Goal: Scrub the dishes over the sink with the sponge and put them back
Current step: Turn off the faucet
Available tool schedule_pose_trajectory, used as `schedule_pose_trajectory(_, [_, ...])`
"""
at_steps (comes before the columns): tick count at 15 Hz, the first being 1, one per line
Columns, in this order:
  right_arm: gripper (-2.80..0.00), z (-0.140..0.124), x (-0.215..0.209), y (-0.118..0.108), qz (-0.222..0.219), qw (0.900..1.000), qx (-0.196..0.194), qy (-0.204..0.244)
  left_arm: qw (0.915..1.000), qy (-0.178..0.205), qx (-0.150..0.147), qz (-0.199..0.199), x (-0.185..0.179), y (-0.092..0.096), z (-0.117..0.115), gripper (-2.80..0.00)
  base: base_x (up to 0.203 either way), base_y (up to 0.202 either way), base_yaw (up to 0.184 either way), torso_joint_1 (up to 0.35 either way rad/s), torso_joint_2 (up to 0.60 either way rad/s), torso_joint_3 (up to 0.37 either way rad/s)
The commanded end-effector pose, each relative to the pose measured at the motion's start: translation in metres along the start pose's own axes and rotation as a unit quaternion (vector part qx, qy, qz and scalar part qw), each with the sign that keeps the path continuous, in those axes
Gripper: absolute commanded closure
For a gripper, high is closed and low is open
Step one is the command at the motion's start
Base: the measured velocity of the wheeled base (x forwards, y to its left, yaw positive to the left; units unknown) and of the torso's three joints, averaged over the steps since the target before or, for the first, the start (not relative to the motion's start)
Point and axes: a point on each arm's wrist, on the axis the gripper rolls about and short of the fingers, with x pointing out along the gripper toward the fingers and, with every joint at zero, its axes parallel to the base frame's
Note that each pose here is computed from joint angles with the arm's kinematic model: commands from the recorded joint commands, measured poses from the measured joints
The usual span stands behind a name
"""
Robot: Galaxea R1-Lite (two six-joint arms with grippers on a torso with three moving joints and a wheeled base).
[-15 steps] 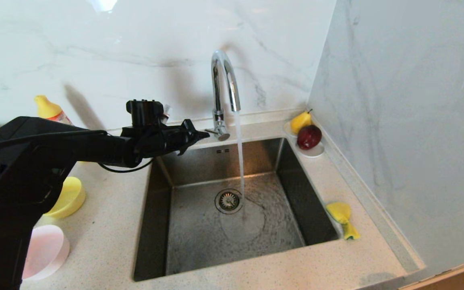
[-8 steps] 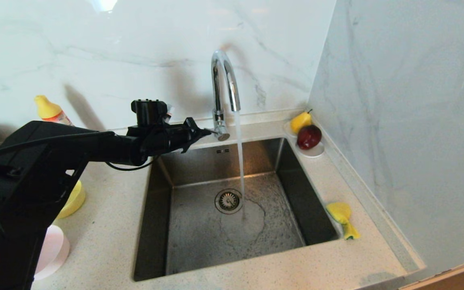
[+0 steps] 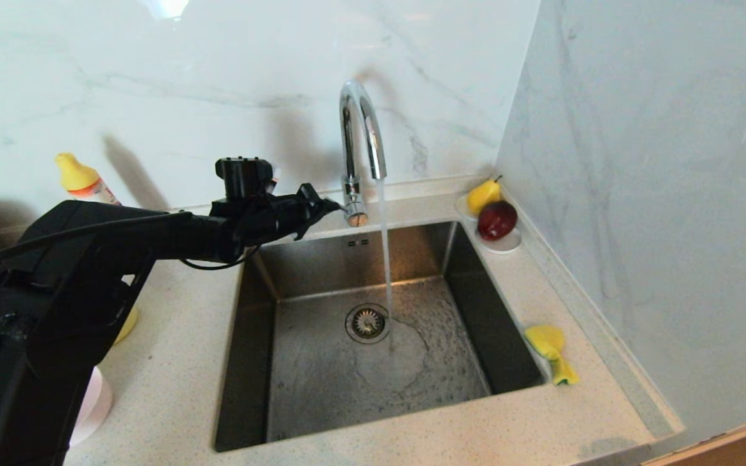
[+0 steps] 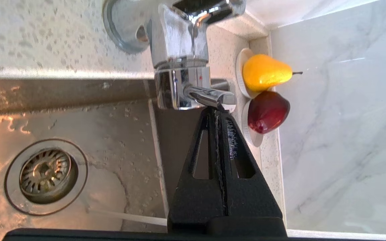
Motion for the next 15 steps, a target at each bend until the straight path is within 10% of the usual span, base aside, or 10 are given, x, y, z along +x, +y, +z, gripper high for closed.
schedule_pose_trajectory(1, [0.0,0.0,0.0,0.0,0.001,1.0,0.0,0.001,1.0,-0.007,0.001,-0.004,0.0,0.001,0.005,0.0,0.0,0.0,0.0,0.0,0.0,0.0])
schedule_pose_trajectory(10, [0.0,0.0,0.0,0.0,0.001,1.0,0.0,0.001,0.9999,-0.004,-0.009,0.002,-0.014,-0.006,0.008,0.0,0.0,0.0,0.0,0.0,0.0,0.0])
schedule_pose_trajectory(15, [0.0,0.0,0.0,0.0,0.001,1.0,0.0,0.001,0.9986,-0.03,0.03,-0.032,-0.084,-0.078,0.018,0.0,0.0,0.0,0.0,0.0,0.0,0.0])
